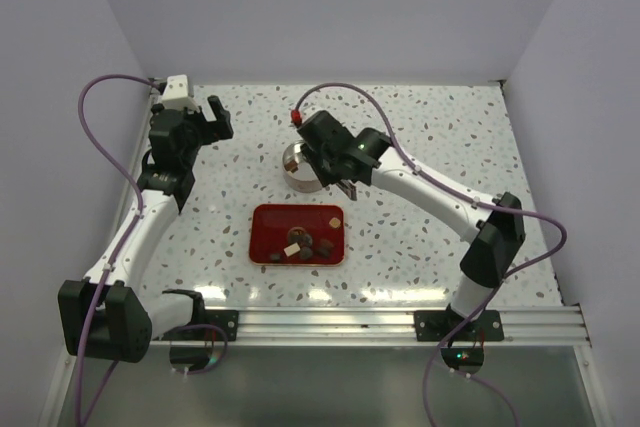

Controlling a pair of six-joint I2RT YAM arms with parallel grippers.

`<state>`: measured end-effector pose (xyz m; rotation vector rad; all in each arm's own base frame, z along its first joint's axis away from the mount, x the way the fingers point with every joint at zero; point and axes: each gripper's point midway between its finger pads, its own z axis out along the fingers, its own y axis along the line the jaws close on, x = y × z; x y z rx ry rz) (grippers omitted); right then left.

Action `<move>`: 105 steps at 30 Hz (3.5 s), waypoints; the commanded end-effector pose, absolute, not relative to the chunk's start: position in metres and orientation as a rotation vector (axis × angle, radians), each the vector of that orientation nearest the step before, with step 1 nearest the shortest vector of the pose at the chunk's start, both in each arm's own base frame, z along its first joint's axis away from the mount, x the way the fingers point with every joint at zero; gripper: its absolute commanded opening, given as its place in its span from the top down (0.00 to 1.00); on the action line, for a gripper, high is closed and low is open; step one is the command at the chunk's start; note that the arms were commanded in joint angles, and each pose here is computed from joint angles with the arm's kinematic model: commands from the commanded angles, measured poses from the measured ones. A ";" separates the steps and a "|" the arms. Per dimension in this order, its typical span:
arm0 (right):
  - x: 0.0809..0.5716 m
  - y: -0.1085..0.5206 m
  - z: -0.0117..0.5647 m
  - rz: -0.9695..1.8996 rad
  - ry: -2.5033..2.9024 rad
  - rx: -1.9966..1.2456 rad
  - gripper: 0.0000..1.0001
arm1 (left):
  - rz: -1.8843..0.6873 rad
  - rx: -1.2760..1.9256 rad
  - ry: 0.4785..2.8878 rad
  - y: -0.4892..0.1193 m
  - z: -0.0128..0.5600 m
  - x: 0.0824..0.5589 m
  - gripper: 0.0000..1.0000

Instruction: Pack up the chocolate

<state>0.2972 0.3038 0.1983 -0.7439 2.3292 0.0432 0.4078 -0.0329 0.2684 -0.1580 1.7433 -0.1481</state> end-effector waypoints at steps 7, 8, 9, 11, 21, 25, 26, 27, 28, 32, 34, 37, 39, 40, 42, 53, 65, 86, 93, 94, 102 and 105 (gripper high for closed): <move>0.331 0.309 0.227 0.174 2.236 -0.677 0.61 | -0.136 -0.164 1.697 -0.031 0.288 0.408 0.00; 0.332 0.310 0.224 0.172 2.239 -0.680 0.59 | -0.136 -0.164 1.697 -0.032 0.289 0.408 0.00; 0.333 0.310 0.223 0.171 2.239 -0.682 0.59 | -0.134 -0.163 1.700 -0.031 0.288 0.408 0.00; 0.335 0.309 0.221 0.166 2.243 -0.680 0.56 | -0.135 -0.163 1.698 -0.031 0.289 0.408 0.00; 0.327 0.308 0.220 0.206 2.251 -0.688 0.56 | -0.131 -0.162 1.696 -0.031 0.291 0.407 0.00; 0.305 0.301 0.225 0.278 2.265 -0.690 0.57 | -0.130 -0.160 1.699 -0.031 0.290 0.407 0.00; 0.294 0.298 0.212 0.282 2.296 -0.709 0.57 | -0.130 -0.163 1.697 -0.031 0.290 0.407 0.00; 0.287 0.297 0.209 0.290 2.308 -0.705 0.58 | -0.129 -0.163 1.699 -0.031 0.289 0.407 0.00; 0.277 0.298 0.207 0.293 2.309 -0.720 0.57 | -0.130 -0.163 1.697 -0.031 0.290 0.407 0.00; 0.235 0.292 0.198 0.303 2.342 -0.756 0.57 | -0.132 -0.161 1.702 -0.031 0.288 0.408 0.00; 0.218 0.295 0.197 0.321 2.350 -0.753 0.58 | -0.132 -0.159 1.705 -0.032 0.287 0.409 0.00; 0.197 0.293 0.192 0.342 2.380 -0.756 0.58 | -0.133 -0.163 1.708 -0.032 0.286 0.409 0.00; 0.187 0.293 0.182 0.352 2.410 -0.759 0.58 | -0.129 -0.164 1.709 -0.031 0.286 0.409 0.00; 0.179 0.296 0.179 0.359 2.416 -0.777 0.58 | -0.130 -0.166 1.711 -0.031 0.287 0.409 0.00; 0.169 0.296 0.169 0.355 2.447 -0.790 0.57 | -0.129 -0.168 1.715 -0.031 0.286 0.409 0.00; 0.151 0.295 0.147 0.314 2.501 -0.839 0.56 | -0.141 -0.168 1.711 -0.032 0.288 0.408 0.00; 0.147 0.293 0.133 0.256 2.529 -0.877 0.55 | -0.142 -0.173 1.717 -0.032 0.286 0.408 0.00; 0.154 0.286 0.133 0.156 2.501 -0.881 0.54 | -0.147 -0.171 1.720 -0.033 0.284 0.409 0.00; 0.153 0.293 0.127 0.172 2.510 -0.902 0.54 | -0.146 -0.169 1.714 -0.033 0.287 0.407 0.00; 0.153 0.294 0.126 0.172 2.513 -0.907 0.54 | -0.147 -0.171 1.714 -0.033 0.287 0.407 0.00; 0.149 0.305 0.123 0.226 2.524 -0.934 0.54 | -0.145 -0.171 1.712 -0.033 0.288 0.407 0.00; 0.147 0.305 0.127 0.237 2.526 -0.936 0.54 | -0.144 -0.172 1.712 -0.032 0.288 0.407 0.00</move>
